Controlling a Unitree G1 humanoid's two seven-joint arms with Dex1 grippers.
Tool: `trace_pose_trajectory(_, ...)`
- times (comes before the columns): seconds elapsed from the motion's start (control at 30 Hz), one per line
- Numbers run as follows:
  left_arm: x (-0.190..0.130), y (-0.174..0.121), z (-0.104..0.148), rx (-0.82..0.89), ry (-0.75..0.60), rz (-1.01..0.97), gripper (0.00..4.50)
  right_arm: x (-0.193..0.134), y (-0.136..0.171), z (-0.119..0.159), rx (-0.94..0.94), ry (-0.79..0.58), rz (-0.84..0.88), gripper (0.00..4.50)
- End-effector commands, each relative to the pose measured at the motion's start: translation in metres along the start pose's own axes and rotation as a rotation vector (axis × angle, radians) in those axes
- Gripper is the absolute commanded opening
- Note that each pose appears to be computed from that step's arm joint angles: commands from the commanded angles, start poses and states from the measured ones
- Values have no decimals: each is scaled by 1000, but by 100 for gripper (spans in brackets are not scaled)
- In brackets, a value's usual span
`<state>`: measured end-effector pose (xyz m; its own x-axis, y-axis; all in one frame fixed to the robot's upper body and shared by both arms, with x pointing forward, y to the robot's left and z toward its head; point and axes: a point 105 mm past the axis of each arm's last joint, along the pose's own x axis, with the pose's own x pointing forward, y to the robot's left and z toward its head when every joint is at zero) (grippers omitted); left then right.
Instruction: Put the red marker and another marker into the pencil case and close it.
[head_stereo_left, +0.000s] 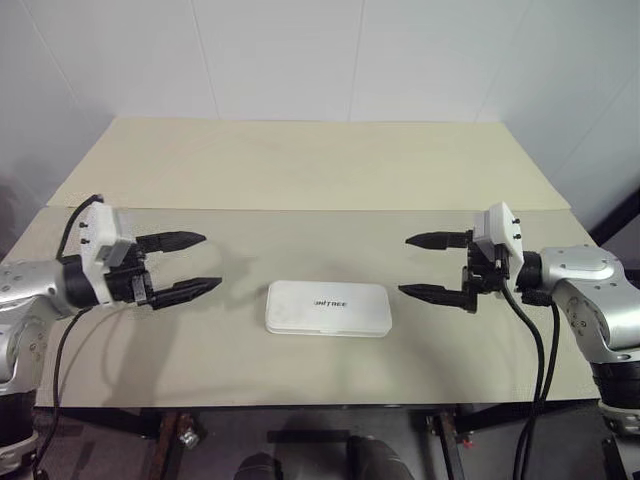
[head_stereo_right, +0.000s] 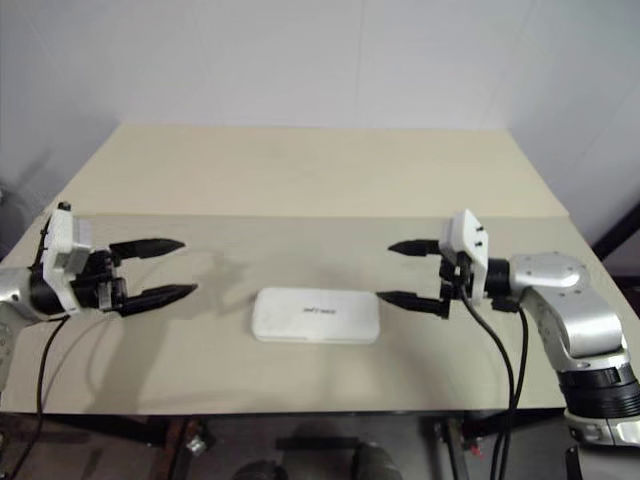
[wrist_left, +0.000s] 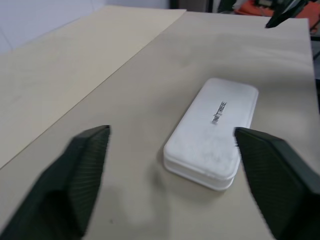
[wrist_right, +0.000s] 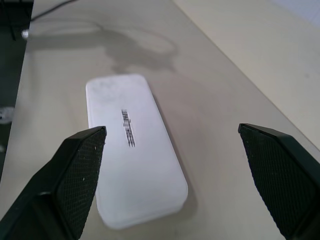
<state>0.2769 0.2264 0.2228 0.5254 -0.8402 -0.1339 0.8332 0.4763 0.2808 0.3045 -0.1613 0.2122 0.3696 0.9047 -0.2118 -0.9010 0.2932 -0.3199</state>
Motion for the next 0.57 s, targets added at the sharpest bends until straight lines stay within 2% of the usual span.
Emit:
trace_pose_trajectory(0.03, -10, 4, 1, 44, 17, 29, 448, -16, -7, 3, -70, 32, -31, 450)
trace_pose_trajectory(0.4, -3, 6, -10, 107, 60, -1, 448, -29, -28, -1, -113, 53, -102, 450)
trace_pose_trajectory(0.57, -7, 6, -7, 107, 67, -18, 448, -19, -25, 0, -105, 28, -96, 450)
